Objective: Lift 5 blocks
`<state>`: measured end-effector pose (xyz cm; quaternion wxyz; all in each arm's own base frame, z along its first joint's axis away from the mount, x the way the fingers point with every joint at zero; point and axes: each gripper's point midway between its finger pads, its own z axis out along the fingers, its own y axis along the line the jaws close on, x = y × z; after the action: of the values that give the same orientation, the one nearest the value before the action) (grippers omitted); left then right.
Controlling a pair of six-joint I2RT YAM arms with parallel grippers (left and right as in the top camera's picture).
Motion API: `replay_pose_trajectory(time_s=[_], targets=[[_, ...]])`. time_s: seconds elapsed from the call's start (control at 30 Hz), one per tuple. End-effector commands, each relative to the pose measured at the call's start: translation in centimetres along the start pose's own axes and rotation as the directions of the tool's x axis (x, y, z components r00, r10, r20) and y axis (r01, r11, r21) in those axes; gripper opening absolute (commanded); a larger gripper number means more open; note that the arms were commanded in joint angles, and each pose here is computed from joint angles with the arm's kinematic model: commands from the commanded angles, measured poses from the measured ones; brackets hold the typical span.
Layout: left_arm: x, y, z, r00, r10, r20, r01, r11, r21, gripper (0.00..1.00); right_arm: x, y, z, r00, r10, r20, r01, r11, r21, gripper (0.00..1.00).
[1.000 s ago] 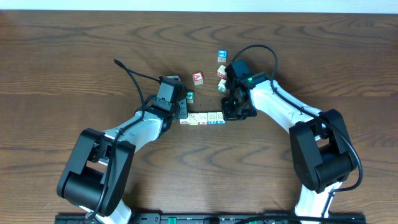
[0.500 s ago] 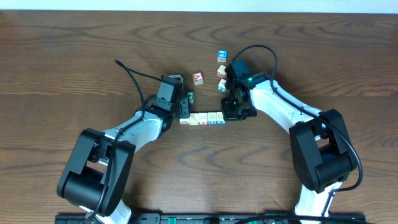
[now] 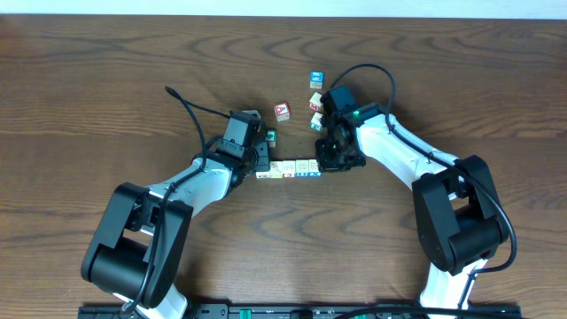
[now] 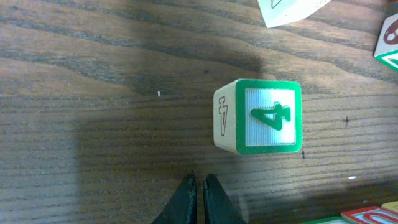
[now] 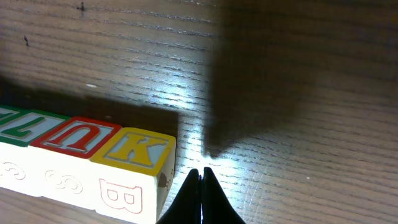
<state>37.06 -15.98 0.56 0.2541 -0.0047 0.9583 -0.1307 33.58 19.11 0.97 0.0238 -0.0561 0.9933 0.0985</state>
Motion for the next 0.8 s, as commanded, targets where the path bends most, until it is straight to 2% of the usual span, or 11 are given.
replay_pose_trajectory(time_s=[0.0, 0.23, 0.53, 0.63, 0.77], targets=[[0.0, -0.1, 0.3, 1.000, -0.013, -0.012, 0.013, 1.000, 0.000, 0.07, -0.4, 0.7, -0.6, 1.000, -0.008, 0.021, 0.008, 1.000, -0.006, 0.01], [-0.1, 0.1, 0.3, 1.000, -0.013, -0.006, 0.013, 1.000, -0.009, 0.07, -0.3, 0.8, -0.6, 1.000, -0.008, 0.021, 0.008, 1.000, -0.006, 0.01], [-2.1, 4.0, -0.1, 0.996, -0.039, 0.085, 0.053, 0.985, -0.166, 0.07, -0.4, 0.6, -0.6, 1.000, -0.008, 0.023, 0.008, 1.000, 0.001, 0.01], [-1.6, 5.5, -0.2, 0.994, -0.090, 0.060, 0.100, 0.976, -0.193, 0.08, -0.4, 0.6, -0.6, 1.000, -0.008, 0.021, 0.008, 1.000, 0.001, 0.01], [1.0, 6.2, -0.3, 0.988, -0.144, -0.052, 0.131, 0.973, -0.190, 0.07, -0.2, 0.6, -0.6, 1.000, -0.007, 0.016, 0.007, 1.000, 0.003, 0.01]])
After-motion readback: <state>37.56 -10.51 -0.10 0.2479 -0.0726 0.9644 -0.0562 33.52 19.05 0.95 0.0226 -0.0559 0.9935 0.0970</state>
